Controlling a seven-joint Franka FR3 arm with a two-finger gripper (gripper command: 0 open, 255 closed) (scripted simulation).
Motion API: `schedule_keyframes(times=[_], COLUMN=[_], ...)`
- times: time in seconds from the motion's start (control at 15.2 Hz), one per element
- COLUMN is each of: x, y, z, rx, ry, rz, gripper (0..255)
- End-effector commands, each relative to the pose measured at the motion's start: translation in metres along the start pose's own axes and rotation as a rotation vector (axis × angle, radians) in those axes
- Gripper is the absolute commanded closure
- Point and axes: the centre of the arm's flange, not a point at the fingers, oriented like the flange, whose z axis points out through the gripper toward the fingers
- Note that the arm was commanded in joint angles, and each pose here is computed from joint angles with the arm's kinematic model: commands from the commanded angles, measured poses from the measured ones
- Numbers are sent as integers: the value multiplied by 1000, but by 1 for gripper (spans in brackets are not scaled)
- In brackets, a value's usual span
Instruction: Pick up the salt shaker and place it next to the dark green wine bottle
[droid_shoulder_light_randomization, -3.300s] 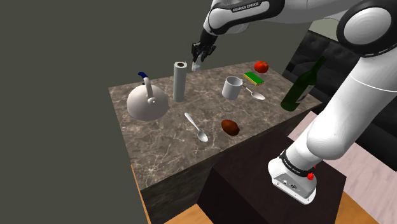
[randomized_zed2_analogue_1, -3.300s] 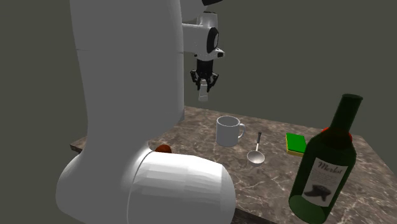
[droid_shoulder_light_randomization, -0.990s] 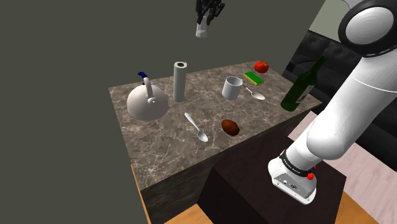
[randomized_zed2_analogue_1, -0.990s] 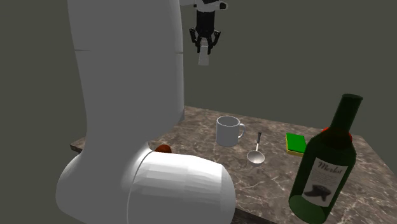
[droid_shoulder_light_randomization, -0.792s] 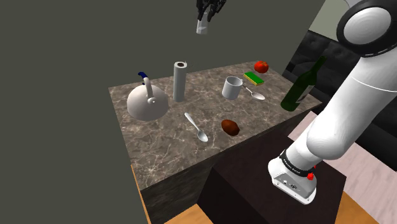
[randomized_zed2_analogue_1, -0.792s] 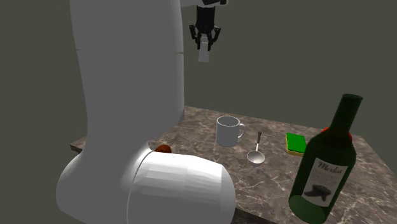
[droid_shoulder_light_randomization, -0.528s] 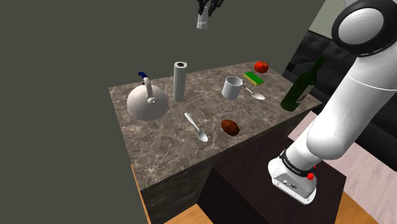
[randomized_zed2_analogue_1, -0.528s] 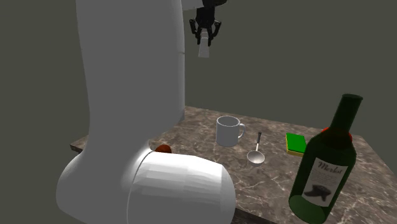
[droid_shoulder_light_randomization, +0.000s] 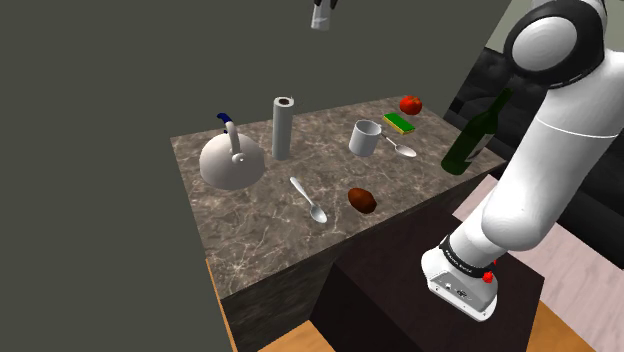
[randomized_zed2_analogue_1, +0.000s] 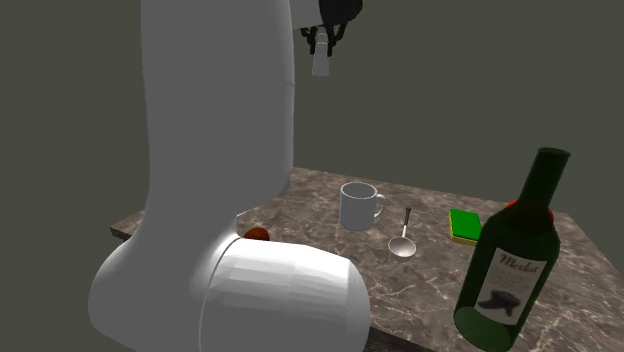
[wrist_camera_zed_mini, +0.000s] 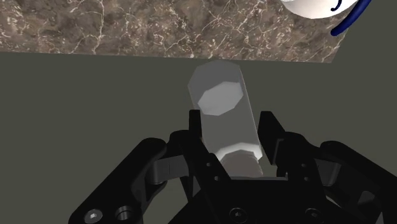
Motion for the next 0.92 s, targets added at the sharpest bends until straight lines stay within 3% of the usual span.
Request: schedule_keyframes(times=[0.0, 0.86], x=[2, -75], y=[-2, 131], z=[-10, -47], rx=[0, 0], ry=[0, 0], rz=[0, 0], gripper=[255, 255])
